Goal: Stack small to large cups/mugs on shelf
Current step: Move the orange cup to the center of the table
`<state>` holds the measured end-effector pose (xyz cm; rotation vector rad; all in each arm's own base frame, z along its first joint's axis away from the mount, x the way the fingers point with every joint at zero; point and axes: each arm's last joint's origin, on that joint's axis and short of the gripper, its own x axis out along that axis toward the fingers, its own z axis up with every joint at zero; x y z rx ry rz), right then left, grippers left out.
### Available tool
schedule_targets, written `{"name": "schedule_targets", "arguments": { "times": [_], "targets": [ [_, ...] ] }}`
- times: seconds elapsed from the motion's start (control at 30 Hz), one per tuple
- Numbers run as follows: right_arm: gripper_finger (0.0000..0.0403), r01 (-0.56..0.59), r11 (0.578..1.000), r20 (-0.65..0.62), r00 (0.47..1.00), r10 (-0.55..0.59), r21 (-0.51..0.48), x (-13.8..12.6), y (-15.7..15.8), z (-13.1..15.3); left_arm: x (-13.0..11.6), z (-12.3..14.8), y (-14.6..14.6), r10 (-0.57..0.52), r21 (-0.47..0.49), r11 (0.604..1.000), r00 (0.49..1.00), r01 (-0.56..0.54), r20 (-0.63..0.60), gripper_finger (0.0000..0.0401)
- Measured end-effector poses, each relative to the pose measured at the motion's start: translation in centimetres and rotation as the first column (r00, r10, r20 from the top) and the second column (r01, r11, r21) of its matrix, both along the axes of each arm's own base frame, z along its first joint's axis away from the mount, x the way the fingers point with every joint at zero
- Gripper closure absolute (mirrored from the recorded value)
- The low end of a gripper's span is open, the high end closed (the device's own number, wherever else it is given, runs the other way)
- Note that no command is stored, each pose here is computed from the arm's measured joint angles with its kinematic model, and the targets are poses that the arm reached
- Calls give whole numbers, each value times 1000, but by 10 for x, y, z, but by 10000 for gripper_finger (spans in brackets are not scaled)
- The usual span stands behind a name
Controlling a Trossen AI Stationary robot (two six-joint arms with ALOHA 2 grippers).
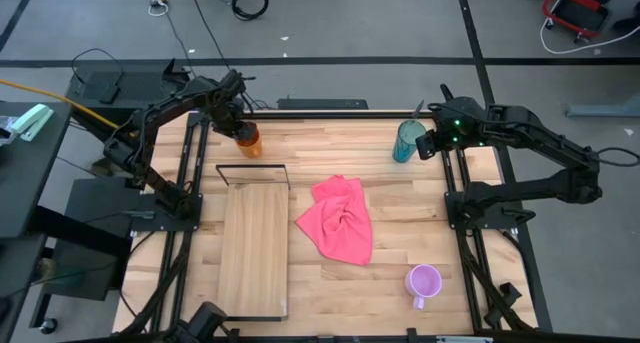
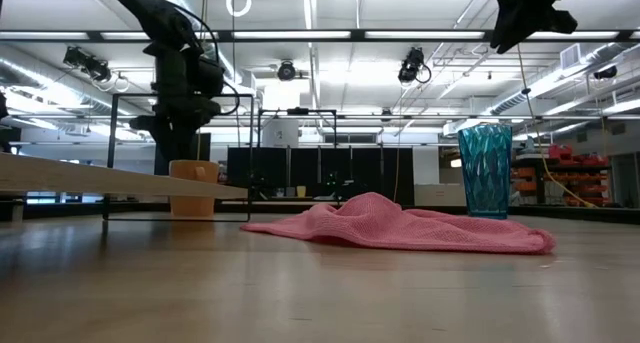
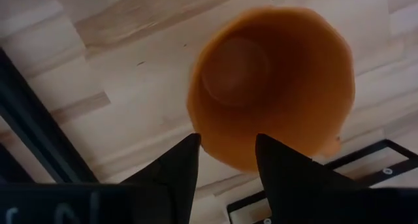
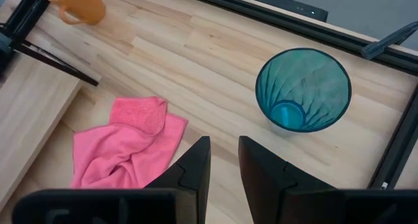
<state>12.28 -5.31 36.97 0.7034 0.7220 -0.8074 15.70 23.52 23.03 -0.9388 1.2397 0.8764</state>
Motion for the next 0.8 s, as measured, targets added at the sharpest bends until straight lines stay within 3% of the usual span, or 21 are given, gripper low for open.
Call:
{"name": "schedule_targets", "arguments": {
  "times": [0.53, 0.8],
  "targets": [
    [315, -16, 1000, -8, 1000, 16, -10, 0, 0, 0, 1, -8, 6, 63, 19, 998, 997, -62, -41, 240],
    [315, -17, 1000, -8, 1000, 17, -11, 0, 0, 0, 3, -17, 9, 62, -4, 998, 996, -63, -67, 263]
  ]
}}
